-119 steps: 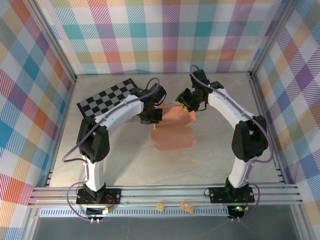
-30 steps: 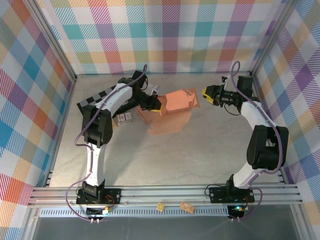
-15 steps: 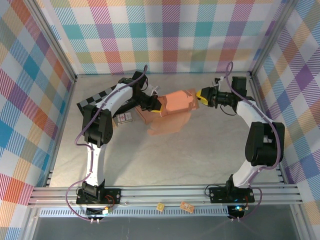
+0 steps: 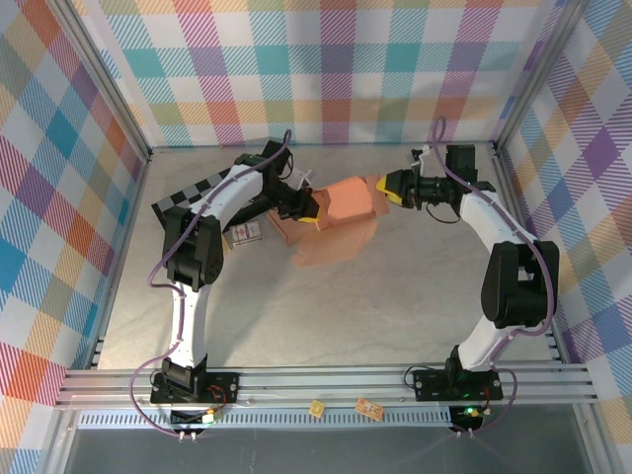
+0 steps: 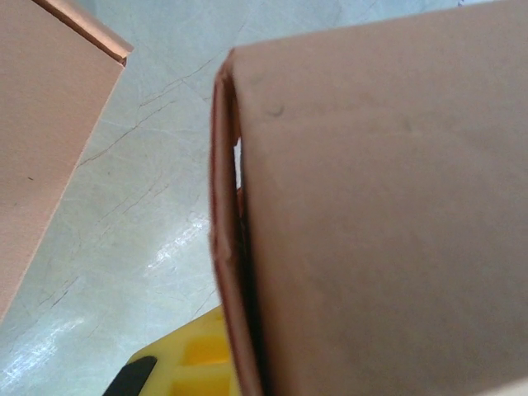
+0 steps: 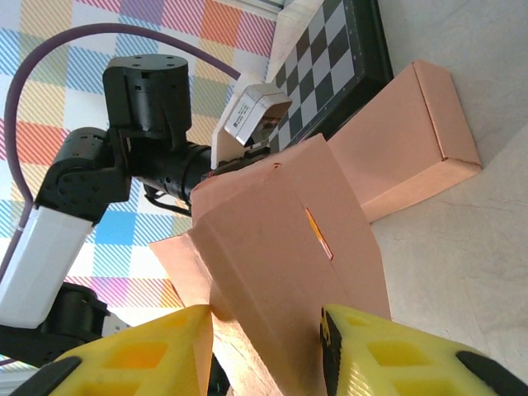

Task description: Fold the paper box

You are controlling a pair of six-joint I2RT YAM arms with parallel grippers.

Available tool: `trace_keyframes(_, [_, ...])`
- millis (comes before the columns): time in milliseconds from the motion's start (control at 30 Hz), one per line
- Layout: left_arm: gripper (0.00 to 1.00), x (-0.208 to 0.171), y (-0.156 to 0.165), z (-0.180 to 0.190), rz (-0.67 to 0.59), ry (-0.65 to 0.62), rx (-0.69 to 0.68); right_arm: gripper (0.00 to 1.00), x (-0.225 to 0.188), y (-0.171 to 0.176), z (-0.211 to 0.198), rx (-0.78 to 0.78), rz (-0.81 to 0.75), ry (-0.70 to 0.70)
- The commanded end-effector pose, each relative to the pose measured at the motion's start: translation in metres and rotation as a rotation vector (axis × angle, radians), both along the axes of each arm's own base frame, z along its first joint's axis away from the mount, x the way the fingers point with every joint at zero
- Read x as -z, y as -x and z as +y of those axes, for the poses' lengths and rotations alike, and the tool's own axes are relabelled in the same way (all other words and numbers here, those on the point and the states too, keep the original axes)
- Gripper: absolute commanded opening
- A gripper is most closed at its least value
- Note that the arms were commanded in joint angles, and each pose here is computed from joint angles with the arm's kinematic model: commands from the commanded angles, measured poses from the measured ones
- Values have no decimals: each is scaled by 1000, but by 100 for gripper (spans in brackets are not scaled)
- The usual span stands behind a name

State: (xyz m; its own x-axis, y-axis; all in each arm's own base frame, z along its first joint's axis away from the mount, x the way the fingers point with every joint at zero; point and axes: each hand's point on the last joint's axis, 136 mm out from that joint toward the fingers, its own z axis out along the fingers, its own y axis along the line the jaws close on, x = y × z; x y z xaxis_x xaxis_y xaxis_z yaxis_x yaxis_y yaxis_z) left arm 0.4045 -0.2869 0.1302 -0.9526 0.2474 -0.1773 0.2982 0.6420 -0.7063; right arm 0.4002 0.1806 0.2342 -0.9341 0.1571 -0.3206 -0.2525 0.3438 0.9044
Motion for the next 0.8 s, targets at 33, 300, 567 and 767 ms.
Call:
trace_keyframes(33, [0,-7,-2,-7,-15,-2,-4,41,-10,4,8,-26,-62,55])
trace_keyframes(300, [0,-4,-2,-6,-28,-46,-26,42,6,6,11,-1,-87,262])
trace_keyframes(567, [0,-9,-2,-7,-49,-50,-35,43,24,6,7,48,-132,503])
trace_keyframes(767, [0,-10,0,-9,-51,-60,-30,41,29,5,9,66,-179,621])
